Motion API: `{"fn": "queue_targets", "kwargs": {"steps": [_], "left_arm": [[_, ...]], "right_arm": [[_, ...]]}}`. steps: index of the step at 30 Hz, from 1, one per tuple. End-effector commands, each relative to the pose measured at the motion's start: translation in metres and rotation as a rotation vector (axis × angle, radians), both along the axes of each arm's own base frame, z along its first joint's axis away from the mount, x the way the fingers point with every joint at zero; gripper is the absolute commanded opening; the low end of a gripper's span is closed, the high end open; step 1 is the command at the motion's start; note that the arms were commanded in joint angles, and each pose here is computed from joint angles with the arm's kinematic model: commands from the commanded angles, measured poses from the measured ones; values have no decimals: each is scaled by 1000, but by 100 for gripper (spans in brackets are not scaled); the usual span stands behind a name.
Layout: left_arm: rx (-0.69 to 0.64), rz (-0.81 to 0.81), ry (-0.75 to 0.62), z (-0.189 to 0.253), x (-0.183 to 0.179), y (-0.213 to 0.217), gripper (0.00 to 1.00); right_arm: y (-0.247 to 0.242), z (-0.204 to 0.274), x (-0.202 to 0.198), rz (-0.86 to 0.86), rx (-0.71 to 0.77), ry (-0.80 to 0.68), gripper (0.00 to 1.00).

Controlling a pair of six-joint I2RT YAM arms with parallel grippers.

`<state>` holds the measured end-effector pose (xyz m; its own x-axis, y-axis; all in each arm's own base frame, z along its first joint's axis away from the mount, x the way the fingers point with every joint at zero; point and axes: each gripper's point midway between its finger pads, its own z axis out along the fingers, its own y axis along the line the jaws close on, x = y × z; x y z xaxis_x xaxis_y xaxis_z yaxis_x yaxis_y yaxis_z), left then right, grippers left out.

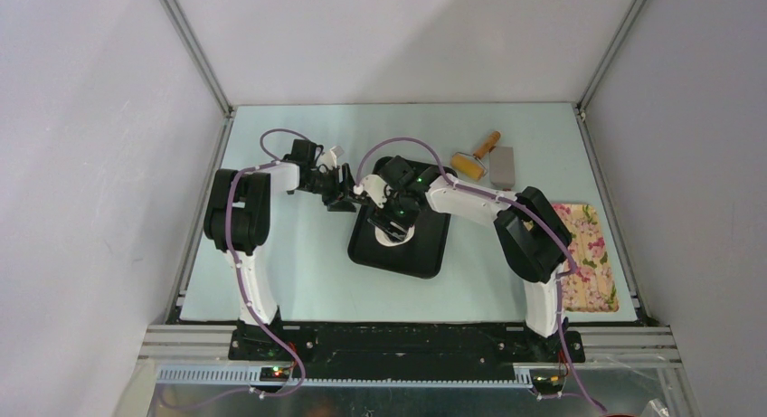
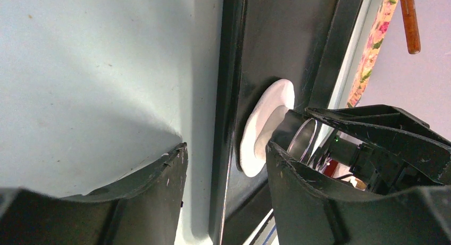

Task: Roll out the dumpling wrappers from the dough

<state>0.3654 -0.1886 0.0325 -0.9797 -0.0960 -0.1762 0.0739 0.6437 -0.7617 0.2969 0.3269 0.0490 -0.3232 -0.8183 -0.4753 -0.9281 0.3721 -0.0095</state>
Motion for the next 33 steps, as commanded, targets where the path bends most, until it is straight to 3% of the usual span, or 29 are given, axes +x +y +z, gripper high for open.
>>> {"fn": "queue_targets", "kwargs": {"steps": [1, 15, 33], "left_arm": [[67, 12, -20, -13, 6, 12, 62], [64, 13, -14, -14, 5, 13, 62], [66, 26, -10, -15, 6, 15, 61]], "right_arm": [[-8, -21, -8, 16, -34, 37, 40], [-19, -41, -19, -6, -77, 90, 30], [-39, -70, -33, -116, -183, 172, 28]]}}
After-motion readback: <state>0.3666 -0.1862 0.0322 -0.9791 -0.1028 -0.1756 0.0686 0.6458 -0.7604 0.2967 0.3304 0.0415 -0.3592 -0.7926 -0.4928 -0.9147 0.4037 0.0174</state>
